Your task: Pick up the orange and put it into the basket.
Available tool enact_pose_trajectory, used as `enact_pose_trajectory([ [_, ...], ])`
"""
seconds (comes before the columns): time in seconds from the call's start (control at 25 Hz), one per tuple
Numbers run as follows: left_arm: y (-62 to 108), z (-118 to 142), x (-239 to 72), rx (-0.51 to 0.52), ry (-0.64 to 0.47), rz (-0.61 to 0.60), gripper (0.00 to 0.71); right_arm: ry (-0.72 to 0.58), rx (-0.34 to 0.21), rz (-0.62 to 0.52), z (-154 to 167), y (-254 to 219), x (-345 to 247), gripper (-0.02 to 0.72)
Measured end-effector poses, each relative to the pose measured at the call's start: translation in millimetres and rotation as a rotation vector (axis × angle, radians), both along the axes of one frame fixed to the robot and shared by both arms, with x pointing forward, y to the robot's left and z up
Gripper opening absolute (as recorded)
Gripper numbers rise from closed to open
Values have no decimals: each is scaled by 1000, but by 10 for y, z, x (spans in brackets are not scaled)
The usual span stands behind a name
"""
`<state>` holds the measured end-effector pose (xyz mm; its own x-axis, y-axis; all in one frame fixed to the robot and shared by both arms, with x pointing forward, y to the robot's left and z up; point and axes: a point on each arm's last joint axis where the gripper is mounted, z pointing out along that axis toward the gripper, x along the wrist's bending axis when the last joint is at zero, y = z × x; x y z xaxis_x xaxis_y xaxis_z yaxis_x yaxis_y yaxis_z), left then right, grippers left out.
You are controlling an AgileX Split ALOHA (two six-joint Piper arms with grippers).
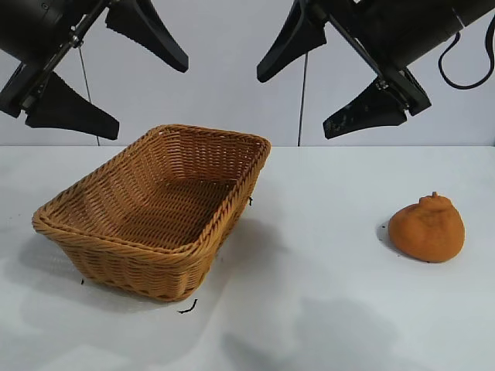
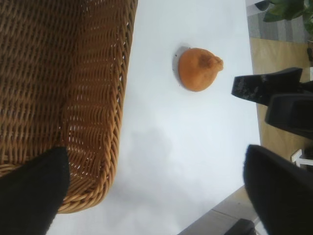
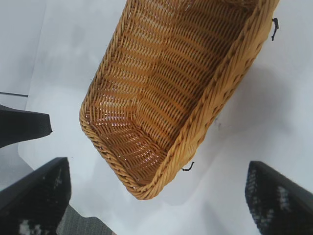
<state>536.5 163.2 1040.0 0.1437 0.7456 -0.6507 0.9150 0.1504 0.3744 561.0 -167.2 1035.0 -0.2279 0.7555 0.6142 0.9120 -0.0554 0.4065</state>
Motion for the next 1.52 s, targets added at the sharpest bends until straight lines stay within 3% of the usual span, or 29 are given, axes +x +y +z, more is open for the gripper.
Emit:
enact_pose_trajectory([
  [1.2, -4, 1, -3, -5, 4, -2, 692, 3, 1, -3, 0, 0, 0, 696],
  [1.52, 156, 155, -102, 15, -7, 21, 692, 0, 1, -7, 1, -1, 4, 696],
])
